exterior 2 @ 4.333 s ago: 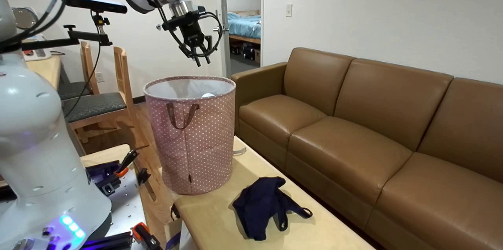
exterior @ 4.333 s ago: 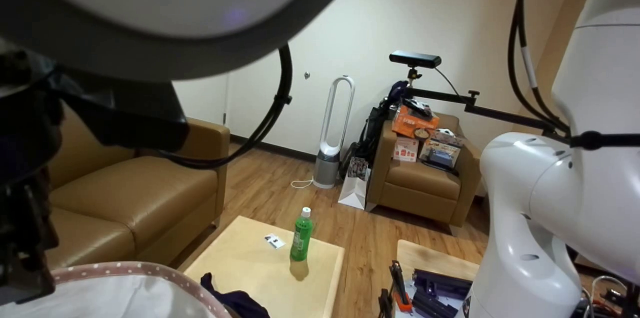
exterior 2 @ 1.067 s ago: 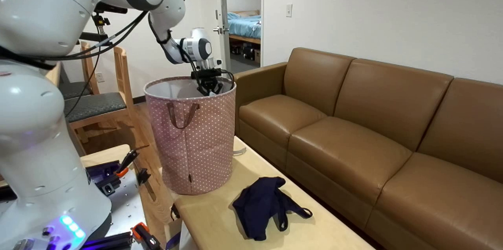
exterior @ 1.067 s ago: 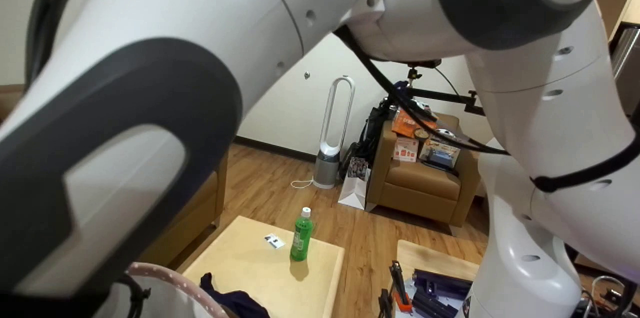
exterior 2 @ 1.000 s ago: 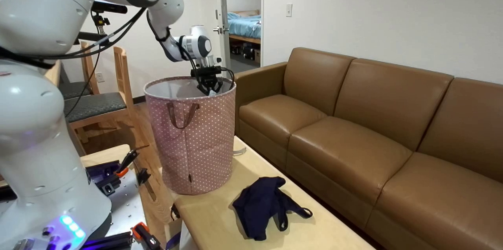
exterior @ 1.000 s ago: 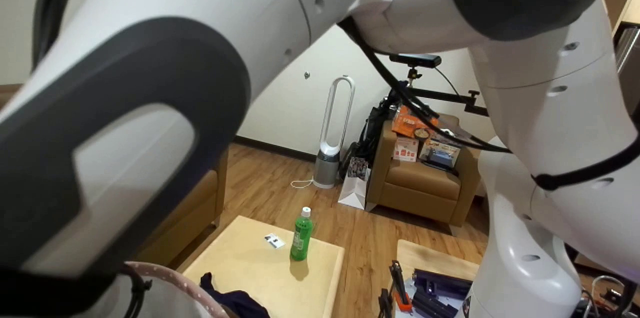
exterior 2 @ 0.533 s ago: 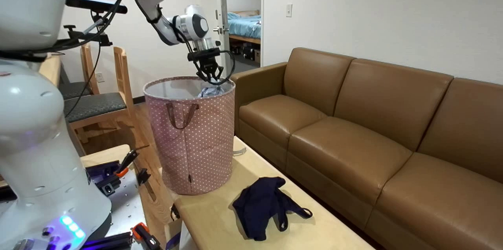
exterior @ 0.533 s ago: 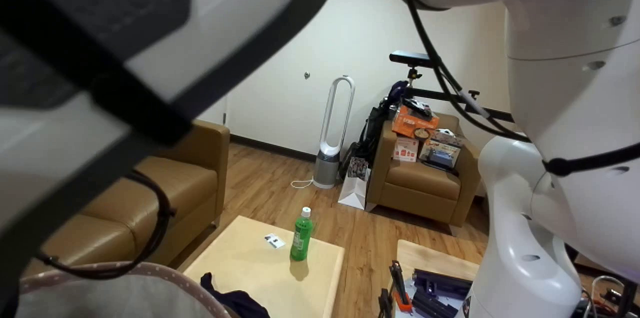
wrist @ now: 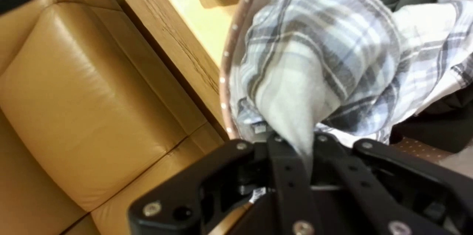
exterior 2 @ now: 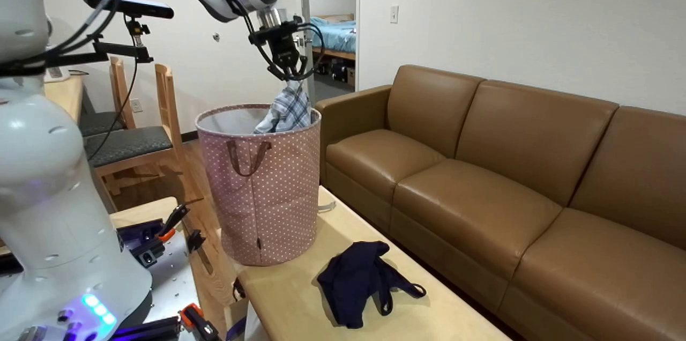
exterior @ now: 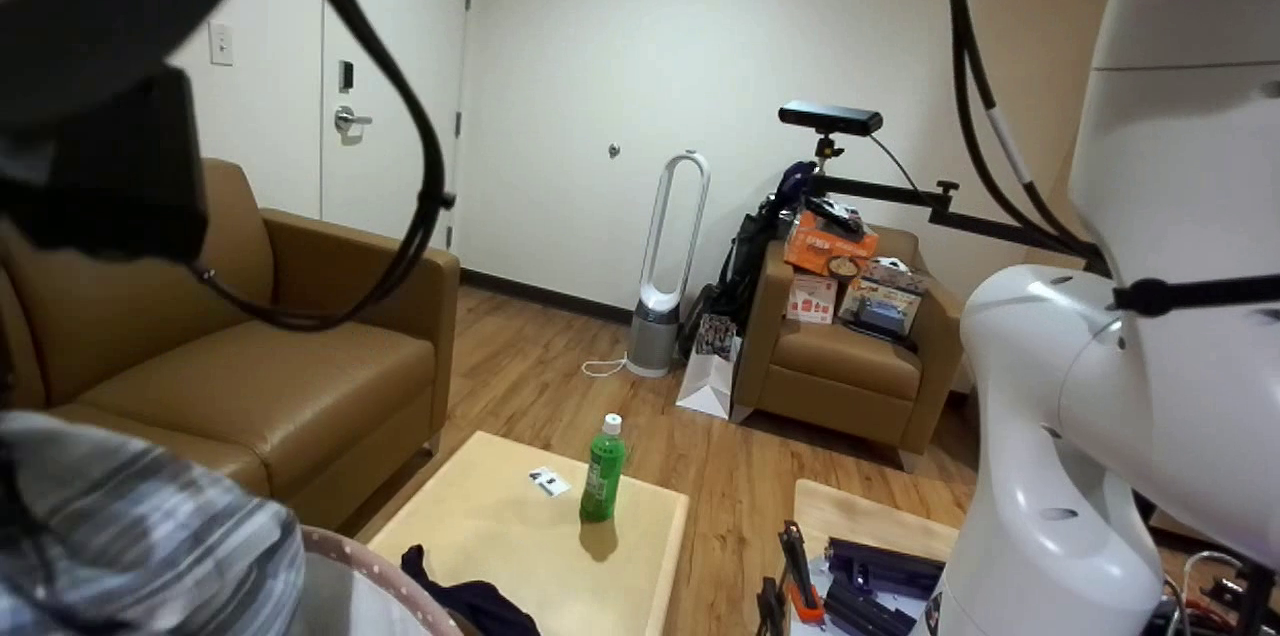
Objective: Remove the checkered shirt from the pink laundry bag
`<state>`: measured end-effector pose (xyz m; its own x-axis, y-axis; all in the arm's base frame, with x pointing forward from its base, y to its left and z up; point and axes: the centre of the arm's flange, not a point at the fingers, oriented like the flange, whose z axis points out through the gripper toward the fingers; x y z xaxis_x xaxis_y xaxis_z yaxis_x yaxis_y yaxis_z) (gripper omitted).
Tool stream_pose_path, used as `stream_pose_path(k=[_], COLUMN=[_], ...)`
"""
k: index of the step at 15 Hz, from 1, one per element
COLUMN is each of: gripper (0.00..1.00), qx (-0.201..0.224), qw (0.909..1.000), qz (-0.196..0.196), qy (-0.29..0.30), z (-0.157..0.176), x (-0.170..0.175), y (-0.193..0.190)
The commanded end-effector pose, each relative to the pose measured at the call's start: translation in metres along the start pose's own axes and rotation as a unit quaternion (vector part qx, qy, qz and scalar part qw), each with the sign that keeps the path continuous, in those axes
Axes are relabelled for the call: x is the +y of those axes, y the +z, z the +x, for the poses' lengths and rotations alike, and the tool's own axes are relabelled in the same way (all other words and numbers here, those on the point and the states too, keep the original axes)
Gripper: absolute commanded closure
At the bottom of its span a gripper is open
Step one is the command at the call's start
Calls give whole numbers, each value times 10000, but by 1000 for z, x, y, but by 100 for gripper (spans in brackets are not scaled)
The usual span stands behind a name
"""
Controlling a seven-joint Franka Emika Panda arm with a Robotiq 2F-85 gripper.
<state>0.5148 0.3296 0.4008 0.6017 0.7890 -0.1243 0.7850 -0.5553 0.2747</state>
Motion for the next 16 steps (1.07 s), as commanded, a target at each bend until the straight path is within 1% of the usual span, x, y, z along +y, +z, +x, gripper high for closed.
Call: stream_pose_path(k=[1, 5, 9, 12, 16], gripper=[96, 95, 95, 95, 95], qx=[-197, -32, 125, 255, 322], qw=[9996, 9994, 9973, 9931, 9844], qz=[-191, -288, -322, -288, -292], qy=[33, 215, 655, 1106, 1703], z=[-39, -82, -139, -188, -244], x=[32, 67, 98, 116, 123], y=[-51, -99, -144, -170, -208])
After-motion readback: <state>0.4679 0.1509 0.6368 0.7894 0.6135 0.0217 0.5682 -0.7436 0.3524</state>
